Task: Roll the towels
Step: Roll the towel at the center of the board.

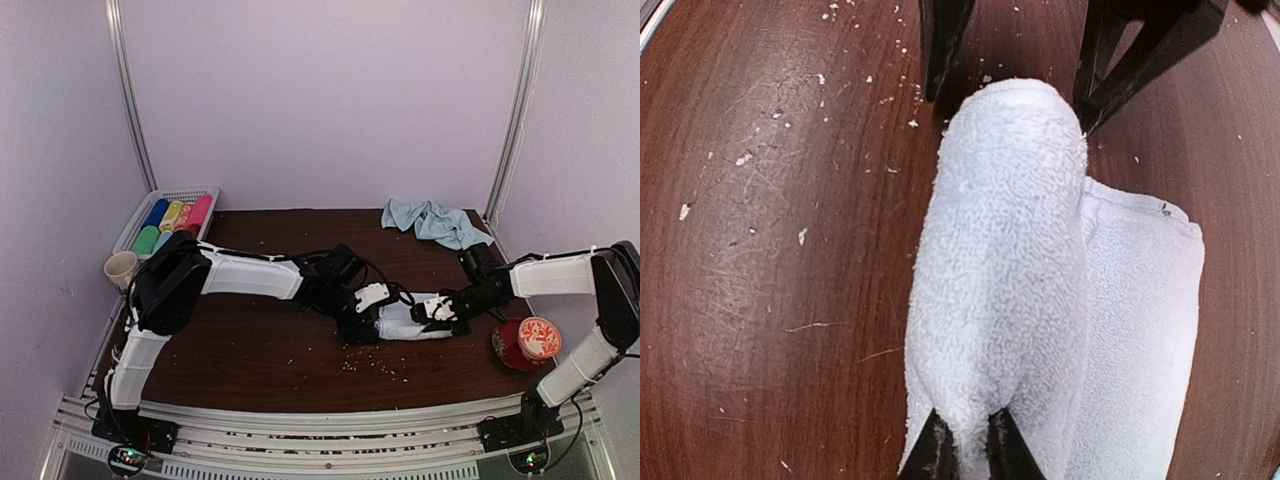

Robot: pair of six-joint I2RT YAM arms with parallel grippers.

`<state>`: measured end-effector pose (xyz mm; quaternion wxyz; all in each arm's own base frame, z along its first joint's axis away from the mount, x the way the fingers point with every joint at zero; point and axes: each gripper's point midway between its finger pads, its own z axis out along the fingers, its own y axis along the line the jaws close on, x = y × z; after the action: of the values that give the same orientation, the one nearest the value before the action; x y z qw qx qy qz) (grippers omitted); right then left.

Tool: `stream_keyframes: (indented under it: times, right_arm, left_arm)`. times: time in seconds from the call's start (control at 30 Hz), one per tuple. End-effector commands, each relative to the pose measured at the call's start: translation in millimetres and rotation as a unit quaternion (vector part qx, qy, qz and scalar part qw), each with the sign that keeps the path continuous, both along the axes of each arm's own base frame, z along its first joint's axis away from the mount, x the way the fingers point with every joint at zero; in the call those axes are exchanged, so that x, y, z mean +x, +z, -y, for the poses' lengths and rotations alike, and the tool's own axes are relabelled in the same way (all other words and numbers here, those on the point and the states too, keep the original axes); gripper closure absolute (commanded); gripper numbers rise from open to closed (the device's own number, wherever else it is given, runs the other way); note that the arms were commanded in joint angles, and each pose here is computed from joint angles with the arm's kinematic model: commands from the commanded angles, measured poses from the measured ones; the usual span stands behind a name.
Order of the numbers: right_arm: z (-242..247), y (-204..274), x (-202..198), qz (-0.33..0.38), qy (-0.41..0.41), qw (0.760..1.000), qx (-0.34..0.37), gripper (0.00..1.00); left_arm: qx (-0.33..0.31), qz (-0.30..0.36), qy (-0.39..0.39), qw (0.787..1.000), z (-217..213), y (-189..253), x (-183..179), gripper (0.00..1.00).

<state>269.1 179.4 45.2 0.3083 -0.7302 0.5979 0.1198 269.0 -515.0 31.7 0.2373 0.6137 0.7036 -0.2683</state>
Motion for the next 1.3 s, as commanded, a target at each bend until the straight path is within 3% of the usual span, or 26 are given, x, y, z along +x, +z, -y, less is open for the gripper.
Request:
stream_keyframes:
  times: [0.0,0.27,0.6,1.27]
  right_arm:
    - [9.2,-8.2,-3.0,-0.070,-0.033,0.997,-0.014,0.88]
    - [15.1,-9.9,5.2,-0.188,-0.072,0.979,-0.018,0.86]
    - [24.3,-13.3,-0.8,-0.352,-0.089,0.932,-0.003,0.86]
    - [29.7,-18.1,-1.3,-0.396,-0.101,0.913,-0.015,0.86]
  left_arm:
    - [-0.055,0.101,0.042,0.992,-4.6,56.3,31.4,0.27]
    - [-0.092,0.241,0.025,0.966,-14.8,80.1,27.3,0.22]
    - [-0.080,0.379,-0.032,0.921,8.0,73.6,10.7,0.11]
    - [-0.056,0.447,-0.097,0.888,40.2,29.5,1.8,0.19]
